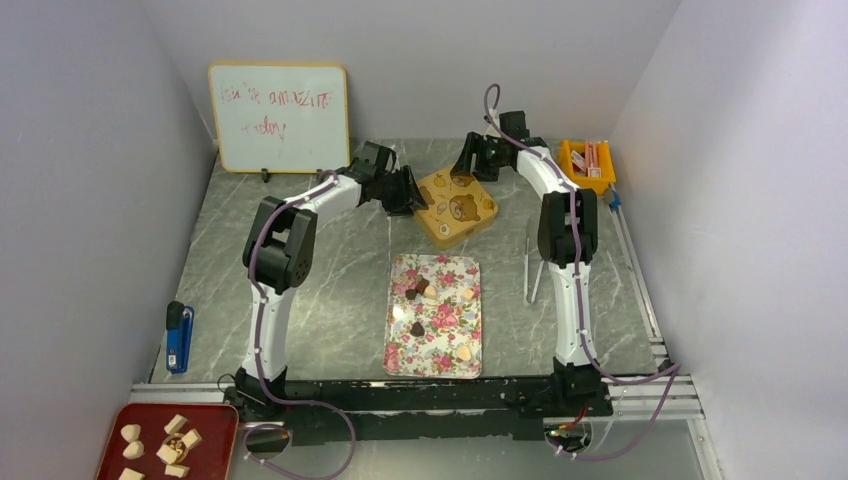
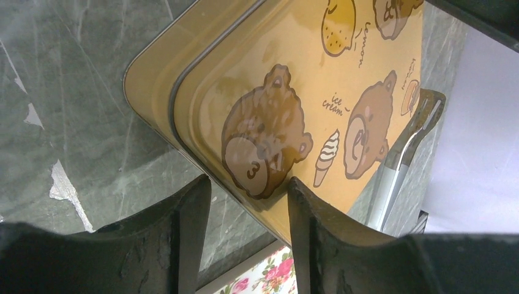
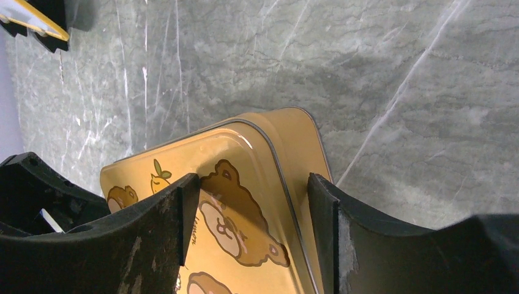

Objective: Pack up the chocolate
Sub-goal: Adjust the box lid on the packing box.

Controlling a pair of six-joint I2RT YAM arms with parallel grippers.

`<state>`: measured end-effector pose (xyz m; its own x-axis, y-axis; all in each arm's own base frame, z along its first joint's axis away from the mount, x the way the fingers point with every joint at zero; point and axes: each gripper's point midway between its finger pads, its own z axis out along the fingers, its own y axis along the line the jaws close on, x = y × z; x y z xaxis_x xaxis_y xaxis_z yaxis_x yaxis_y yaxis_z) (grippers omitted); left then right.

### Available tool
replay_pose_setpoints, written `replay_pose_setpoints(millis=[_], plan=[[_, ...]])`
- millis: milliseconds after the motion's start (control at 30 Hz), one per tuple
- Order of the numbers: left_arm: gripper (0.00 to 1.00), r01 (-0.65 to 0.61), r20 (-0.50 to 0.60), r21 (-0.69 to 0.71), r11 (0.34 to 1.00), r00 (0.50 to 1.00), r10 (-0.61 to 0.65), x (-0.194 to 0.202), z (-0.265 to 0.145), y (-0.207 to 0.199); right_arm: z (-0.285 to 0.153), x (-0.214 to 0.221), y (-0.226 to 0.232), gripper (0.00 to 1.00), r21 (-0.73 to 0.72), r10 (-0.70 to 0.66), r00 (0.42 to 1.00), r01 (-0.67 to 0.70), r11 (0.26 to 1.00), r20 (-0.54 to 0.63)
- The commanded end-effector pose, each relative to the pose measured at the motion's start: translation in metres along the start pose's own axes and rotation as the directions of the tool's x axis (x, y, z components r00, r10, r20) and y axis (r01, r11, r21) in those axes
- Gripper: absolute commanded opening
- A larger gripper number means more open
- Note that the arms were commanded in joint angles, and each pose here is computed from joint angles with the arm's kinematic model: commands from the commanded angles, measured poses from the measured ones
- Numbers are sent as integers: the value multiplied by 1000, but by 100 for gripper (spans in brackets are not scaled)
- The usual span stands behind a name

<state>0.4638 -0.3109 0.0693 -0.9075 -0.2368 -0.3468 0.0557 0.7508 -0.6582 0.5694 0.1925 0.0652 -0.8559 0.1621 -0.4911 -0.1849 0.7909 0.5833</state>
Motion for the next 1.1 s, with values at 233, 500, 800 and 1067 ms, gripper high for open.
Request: replay_pose_setpoints(millis=[233, 500, 800, 1067], plan=[[57, -22, 13, -141, 990, 1000, 24, -5, 7, 44, 15, 42, -13, 71, 68, 35, 991, -26, 997, -127], [57, -32, 56, -108, 994, 998, 38, -22, -4, 31, 3, 17, -10, 72, 62, 25, 997, -20, 998, -69], [57, -37, 89, -106, 994, 995, 47, -36, -15, 23, -9, -6, -3, 72, 55, 14, 1000, -13, 998, -14], [57, -35, 94, -130, 991, 994, 48, -43, -12, 27, -6, -6, -5, 72, 54, 22, 1000, -21, 998, -13]])
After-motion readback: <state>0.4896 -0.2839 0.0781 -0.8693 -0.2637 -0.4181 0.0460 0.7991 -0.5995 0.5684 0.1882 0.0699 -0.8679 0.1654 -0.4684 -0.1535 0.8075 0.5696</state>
